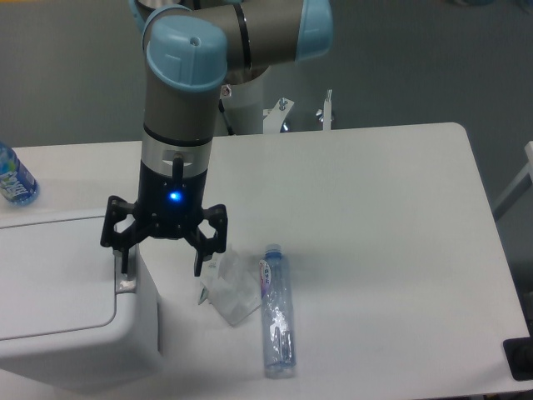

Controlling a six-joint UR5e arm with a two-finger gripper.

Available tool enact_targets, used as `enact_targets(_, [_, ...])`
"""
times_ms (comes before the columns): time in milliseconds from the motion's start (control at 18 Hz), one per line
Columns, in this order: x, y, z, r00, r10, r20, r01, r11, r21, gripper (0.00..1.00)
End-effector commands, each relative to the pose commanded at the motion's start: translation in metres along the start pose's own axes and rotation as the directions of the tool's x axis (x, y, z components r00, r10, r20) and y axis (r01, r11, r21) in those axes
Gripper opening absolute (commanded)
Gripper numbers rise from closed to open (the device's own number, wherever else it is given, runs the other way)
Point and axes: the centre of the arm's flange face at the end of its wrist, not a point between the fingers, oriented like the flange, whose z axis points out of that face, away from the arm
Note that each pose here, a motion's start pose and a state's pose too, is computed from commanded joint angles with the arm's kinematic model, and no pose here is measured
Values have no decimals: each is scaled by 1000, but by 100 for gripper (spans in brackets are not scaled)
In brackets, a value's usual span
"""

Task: Open the trash can
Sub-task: 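Lower the gripper onto the grey button at the lid's edge, then press the button to pop the lid open, then lift the gripper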

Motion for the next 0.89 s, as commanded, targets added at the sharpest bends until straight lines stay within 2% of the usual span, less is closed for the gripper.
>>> enact_targets(889, [0, 1, 4, 1000, -1, -1, 1, 1000, -6, 100])
